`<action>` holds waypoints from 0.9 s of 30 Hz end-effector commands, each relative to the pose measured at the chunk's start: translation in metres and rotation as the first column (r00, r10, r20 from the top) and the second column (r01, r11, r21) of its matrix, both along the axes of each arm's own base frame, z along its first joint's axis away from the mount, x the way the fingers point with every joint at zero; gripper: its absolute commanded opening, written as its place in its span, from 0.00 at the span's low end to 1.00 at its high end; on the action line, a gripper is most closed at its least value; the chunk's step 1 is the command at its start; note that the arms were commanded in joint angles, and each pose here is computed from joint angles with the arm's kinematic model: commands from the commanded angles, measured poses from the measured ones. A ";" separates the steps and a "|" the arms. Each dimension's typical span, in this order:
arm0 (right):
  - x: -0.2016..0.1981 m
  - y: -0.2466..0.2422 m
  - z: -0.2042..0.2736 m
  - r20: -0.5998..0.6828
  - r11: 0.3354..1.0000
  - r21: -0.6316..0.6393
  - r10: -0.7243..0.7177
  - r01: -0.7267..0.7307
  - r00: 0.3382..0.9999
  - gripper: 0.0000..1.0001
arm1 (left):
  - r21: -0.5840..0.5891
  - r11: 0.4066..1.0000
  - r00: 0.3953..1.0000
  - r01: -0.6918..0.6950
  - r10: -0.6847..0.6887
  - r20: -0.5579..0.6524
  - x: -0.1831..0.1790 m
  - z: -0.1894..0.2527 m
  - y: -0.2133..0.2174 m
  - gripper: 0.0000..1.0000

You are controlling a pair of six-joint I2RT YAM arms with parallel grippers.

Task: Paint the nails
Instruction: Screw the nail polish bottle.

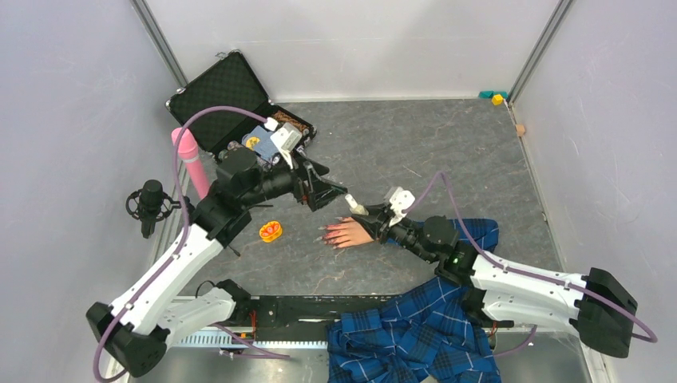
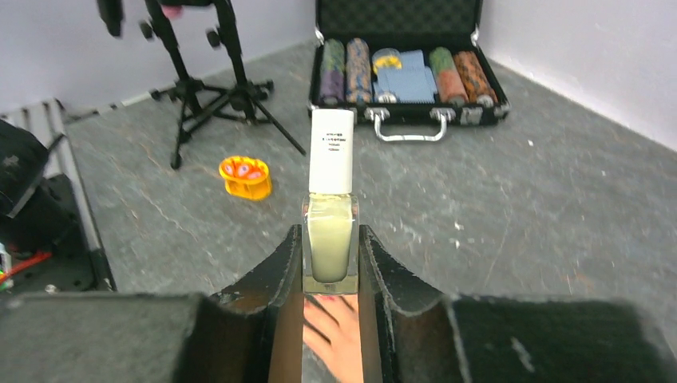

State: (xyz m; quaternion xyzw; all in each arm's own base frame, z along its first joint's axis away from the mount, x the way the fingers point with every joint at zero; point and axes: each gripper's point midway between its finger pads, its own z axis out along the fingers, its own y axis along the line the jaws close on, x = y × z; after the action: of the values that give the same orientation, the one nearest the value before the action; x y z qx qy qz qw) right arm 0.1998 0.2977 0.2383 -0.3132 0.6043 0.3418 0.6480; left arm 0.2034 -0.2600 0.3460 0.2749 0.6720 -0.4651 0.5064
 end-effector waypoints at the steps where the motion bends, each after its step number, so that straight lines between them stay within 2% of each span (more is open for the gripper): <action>1: 0.015 -0.017 -0.005 0.029 0.979 -0.006 -0.204 0.204 0.979 0.00 | -0.002 0.994 0.978 -0.111 0.109 -0.179 0.029 -0.020 -0.002 1.00; 4: 0.017 -0.019 -0.007 0.042 0.967 -0.030 -0.253 0.254 0.967 0.00 | 0.013 0.995 0.960 -0.101 0.101 -0.262 0.034 -0.036 -0.008 0.98; 12: 0.022 -0.013 -0.011 0.069 0.940 -0.101 -0.321 0.327 0.945 0.00 | 0.020 1.000 0.920 -0.005 0.013 -0.392 0.031 -0.062 -0.027 0.83; 20: 0.018 -0.001 -0.007 0.097 0.936 -0.125 -0.319 0.330 0.943 0.00 | 0.050 0.999 0.882 0.012 0.013 -0.471 0.035 -0.083 -0.033 0.75; 27: 0.016 0.003 -0.005 0.100 0.938 -0.123 -0.312 0.323 0.945 0.00 | 0.057 0.998 0.863 0.036 -0.002 -0.505 0.034 -0.091 -0.036 0.63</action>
State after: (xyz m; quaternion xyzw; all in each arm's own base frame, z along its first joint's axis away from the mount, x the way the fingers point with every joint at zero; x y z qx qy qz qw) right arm 0.2122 0.2948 0.2005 -0.2971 0.6620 0.1656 0.6679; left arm 0.2413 -0.2908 0.2413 0.1686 0.8020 -0.4799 0.3131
